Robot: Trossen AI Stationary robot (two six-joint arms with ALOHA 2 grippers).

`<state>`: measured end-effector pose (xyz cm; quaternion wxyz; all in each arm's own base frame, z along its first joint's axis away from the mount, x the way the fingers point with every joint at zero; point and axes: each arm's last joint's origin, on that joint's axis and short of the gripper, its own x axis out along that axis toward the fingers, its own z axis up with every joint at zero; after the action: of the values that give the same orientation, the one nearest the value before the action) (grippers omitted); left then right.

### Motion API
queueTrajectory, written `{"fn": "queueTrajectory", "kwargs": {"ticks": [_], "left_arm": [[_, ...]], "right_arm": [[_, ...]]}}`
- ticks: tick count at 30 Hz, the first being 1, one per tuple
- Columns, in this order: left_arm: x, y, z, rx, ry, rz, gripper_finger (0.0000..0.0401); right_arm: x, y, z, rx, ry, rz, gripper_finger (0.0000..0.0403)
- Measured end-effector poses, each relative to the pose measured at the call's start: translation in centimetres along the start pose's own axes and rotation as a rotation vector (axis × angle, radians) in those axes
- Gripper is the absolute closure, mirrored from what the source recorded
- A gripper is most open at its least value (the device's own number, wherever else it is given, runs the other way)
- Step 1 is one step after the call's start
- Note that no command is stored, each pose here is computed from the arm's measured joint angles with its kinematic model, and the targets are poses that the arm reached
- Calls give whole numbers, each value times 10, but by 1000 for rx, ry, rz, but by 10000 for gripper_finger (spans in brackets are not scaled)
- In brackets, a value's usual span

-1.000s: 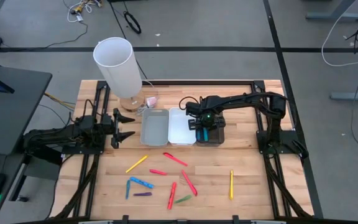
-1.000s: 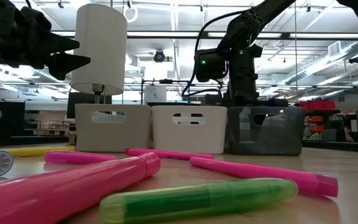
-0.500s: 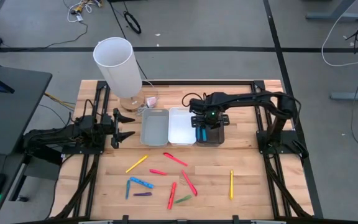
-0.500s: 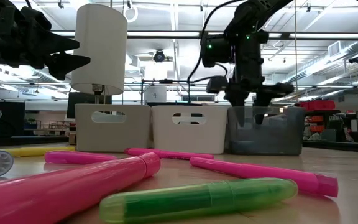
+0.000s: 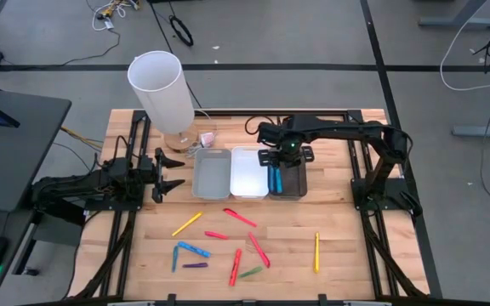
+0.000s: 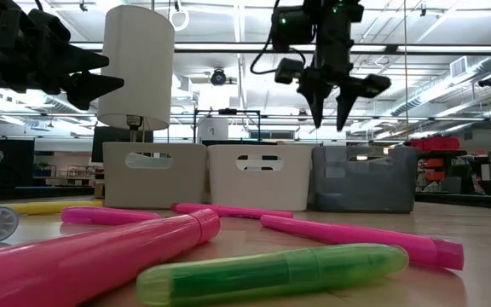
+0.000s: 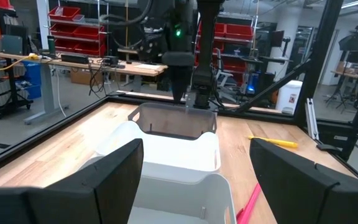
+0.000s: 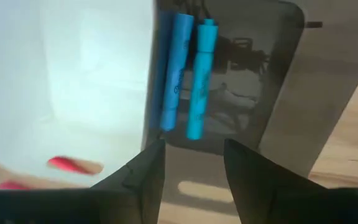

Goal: Pick & Place Markers
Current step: Put the orange marker pen into the black bin

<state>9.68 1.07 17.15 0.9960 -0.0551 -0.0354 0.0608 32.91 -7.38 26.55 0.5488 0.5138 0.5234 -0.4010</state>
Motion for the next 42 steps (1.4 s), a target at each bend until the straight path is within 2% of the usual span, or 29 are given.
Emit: {"fn": "queueTrajectory", "kwargs": {"ticks": [9, 15, 26, 36, 42], "left_arm": [[0, 0, 0, 0, 0, 0, 98], [0, 0, 0, 0, 0, 0, 98], [0, 0, 0, 0, 0, 0, 98], [0, 0, 0, 0, 0, 0, 98], [0, 0, 0, 0, 0, 0, 98]], "right_arm": [[-35, 9, -16, -91, 0, 17, 238], [-54, 14, -20, -248, -26, 55, 238], [-79, 20, -44, -735, -48, 75, 238], [-78, 24, -80, -1194, -12, 50, 238], [-76, 25, -100, -1418, -1, 46, 238]]}}
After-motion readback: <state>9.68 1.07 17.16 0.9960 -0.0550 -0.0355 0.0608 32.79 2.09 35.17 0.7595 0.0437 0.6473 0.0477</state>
